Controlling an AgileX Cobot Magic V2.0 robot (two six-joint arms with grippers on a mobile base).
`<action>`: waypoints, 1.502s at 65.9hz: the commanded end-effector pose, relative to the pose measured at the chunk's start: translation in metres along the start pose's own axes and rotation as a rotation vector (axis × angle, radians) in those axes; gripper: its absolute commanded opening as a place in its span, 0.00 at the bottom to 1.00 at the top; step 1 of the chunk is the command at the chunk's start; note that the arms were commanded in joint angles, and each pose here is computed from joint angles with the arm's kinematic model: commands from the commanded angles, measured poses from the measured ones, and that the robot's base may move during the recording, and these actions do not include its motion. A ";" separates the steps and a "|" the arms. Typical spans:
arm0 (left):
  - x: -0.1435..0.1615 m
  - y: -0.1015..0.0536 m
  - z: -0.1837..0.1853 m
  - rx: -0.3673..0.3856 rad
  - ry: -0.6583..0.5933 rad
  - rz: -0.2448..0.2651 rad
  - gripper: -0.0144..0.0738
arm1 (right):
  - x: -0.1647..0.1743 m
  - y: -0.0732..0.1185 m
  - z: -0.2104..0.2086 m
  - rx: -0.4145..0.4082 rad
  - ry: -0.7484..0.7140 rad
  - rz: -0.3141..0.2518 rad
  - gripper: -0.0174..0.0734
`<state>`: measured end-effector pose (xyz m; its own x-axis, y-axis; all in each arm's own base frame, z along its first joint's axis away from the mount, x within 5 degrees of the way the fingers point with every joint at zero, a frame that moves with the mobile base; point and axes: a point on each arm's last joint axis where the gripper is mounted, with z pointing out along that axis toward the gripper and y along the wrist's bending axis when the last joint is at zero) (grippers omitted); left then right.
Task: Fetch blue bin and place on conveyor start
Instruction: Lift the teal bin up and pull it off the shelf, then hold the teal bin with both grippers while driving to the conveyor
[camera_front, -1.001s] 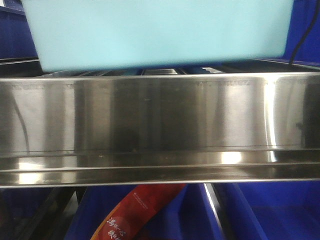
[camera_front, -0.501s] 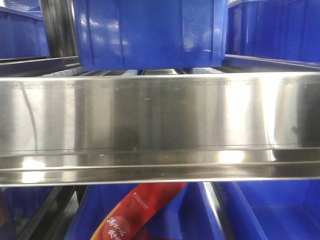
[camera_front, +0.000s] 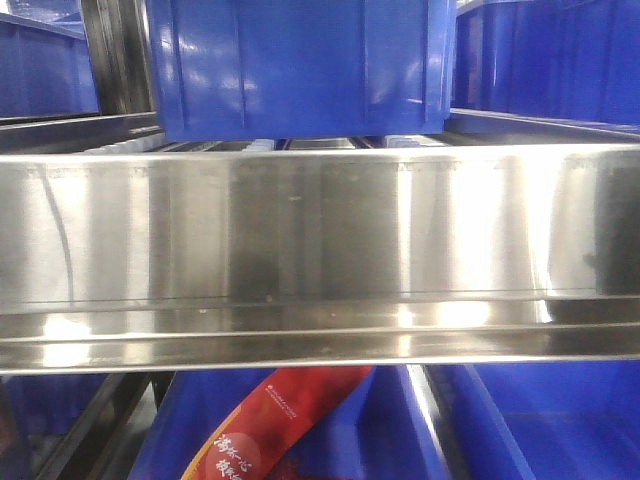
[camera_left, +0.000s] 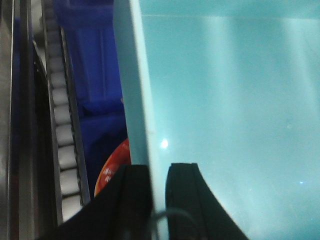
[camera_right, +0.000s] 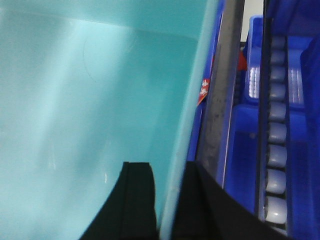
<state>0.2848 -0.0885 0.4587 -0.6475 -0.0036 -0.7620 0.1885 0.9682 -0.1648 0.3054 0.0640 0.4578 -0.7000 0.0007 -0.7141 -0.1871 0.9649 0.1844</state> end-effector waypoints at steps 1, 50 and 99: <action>-0.010 0.000 -0.008 0.003 -0.111 0.020 0.04 | -0.004 -0.004 -0.009 0.036 -0.049 -0.040 0.02; -0.039 -0.006 -0.016 0.063 -0.448 0.022 0.04 | -0.004 -0.004 -0.009 0.036 -0.049 -0.040 0.02; -0.039 -0.006 -0.011 0.060 -0.436 0.022 0.04 | -0.022 -0.003 -0.011 0.028 -0.246 -0.044 0.02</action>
<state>0.3041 -0.0911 0.4850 -0.3369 -0.0458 -0.9404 0.2370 0.9625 -0.1318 0.3152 0.0640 0.4699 -0.5733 0.0489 -0.8179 -0.1885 0.9636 0.1897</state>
